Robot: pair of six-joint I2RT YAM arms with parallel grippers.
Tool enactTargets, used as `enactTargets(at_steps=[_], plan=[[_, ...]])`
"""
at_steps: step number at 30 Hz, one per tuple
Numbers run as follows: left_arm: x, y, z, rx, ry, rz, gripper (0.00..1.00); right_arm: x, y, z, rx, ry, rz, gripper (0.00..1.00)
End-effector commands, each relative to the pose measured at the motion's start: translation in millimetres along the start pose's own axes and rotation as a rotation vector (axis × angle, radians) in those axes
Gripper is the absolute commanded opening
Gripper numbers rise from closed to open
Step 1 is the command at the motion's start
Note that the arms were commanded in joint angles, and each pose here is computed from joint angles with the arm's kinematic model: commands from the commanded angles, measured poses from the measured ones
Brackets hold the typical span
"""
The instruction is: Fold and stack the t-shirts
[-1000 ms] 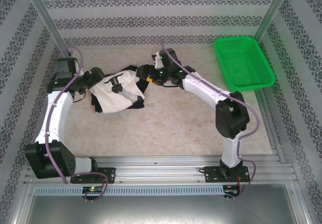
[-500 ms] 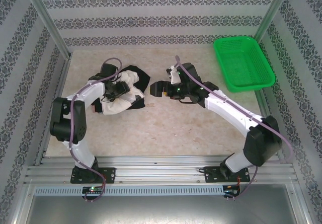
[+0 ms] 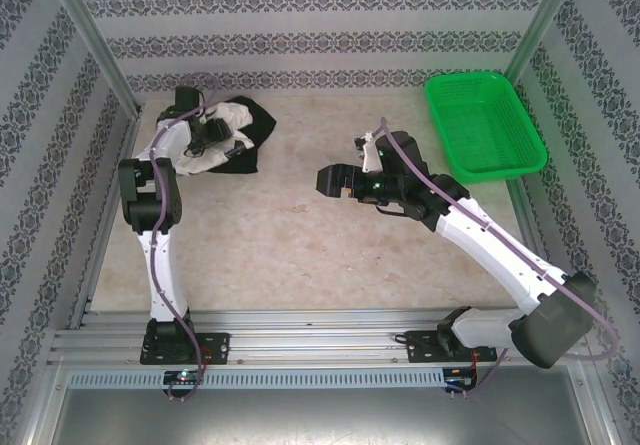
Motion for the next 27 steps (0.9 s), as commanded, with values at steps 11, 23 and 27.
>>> enactTargets(at_steps=[11,23,27], plan=[[1.3,182.6,-28.6,0.203,-0.051,-0.201,1.00,7.1,38.3,-39.2,0.195,0.017,-0.050,0.98],[141.2,246.7,74.3,0.136,-0.008,-0.412,1.00,63.8,131.8,-218.2,0.852,-0.067,-0.311,0.98],[175.2,222.1,107.8,0.059,0.053,-0.488,1.00,76.3,140.6,-255.4,0.969,-0.073,-0.396,0.98]])
Point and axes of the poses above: each hand's point on the last joint's axis, 136 mm out from that joint toward the fingers, its own y axis back along the fingers, its own z axis along the line the jaws close on, x = y × z, the point moved 5 cm from there along y, back along the fingers, and after that the axes turned 6 degrees about y, right-handed, at the moved point
